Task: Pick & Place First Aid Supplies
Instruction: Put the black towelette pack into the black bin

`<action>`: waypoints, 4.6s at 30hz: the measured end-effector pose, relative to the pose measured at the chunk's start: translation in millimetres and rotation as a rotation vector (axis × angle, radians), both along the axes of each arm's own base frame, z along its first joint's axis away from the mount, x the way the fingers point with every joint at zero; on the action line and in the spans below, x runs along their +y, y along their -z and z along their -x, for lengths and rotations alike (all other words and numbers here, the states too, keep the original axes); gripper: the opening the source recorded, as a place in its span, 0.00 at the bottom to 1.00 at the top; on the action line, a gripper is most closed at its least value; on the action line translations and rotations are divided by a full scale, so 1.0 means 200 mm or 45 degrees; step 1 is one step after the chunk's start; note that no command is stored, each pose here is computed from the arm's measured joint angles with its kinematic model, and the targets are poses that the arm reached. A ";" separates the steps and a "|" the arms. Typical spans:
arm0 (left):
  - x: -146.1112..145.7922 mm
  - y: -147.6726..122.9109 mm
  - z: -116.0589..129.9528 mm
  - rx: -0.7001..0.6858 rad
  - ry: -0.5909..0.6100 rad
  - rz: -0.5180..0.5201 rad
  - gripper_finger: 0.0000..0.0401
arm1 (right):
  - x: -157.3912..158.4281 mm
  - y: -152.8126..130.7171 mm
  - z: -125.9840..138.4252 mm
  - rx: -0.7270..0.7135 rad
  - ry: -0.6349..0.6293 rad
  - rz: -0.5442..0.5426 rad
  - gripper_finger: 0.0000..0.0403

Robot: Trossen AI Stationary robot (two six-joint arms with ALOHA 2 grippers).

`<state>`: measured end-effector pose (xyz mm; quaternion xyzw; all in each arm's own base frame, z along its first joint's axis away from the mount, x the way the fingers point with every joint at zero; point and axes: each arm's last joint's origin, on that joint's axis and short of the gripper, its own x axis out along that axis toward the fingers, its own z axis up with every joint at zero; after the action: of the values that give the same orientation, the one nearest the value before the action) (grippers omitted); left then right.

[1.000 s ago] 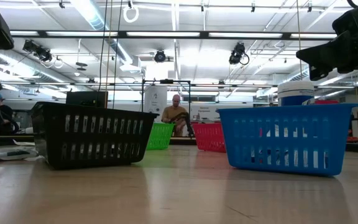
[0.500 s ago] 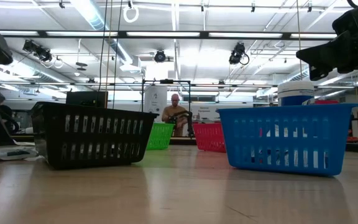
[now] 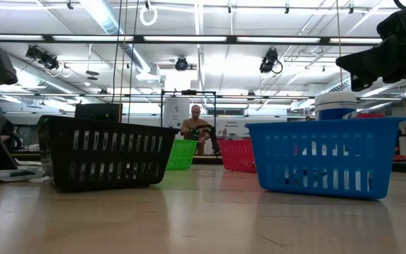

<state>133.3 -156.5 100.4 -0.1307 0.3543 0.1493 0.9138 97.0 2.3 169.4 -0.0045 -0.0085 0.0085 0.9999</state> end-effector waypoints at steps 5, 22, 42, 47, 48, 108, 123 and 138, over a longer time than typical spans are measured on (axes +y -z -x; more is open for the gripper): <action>0.00 0.01 -0.01 -0.008 -0.024 0.007 0.63 | 0.00 0.00 0.00 0.000 0.000 0.000 0.03; -0.01 0.01 -0.01 -0.001 -0.018 0.032 0.29 | 0.00 0.00 0.00 0.000 0.000 0.000 0.03; -0.01 0.01 -0.01 0.018 -0.005 0.050 0.20 | 0.00 0.00 0.00 0.000 0.000 0.000 0.03; -0.01 0.01 -0.01 0.020 -0.004 0.051 0.20 | 0.00 0.00 0.00 0.000 0.001 0.000 0.03; -0.01 0.01 -0.01 0.021 -0.004 0.051 0.19 | 0.00 0.00 0.00 0.000 0.000 0.000 0.03; -0.01 -0.11 0.08 0.134 0.213 0.099 0.19 | 0.00 0.00 0.00 0.000 0.001 0.000 0.03; 0.05 -0.09 0.11 0.222 0.002 0.135 0.19 | 0.00 0.00 0.00 -0.001 0.001 0.000 0.03; 0.04 -0.11 0.10 0.166 -0.012 0.175 0.19 | 0.00 0.00 0.00 -0.001 0.001 0.000 0.03</action>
<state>112.5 -148.2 122.4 -0.1848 0.4217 0.1370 0.8771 97.0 2.3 169.5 -0.0045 -0.0088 0.0083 0.9999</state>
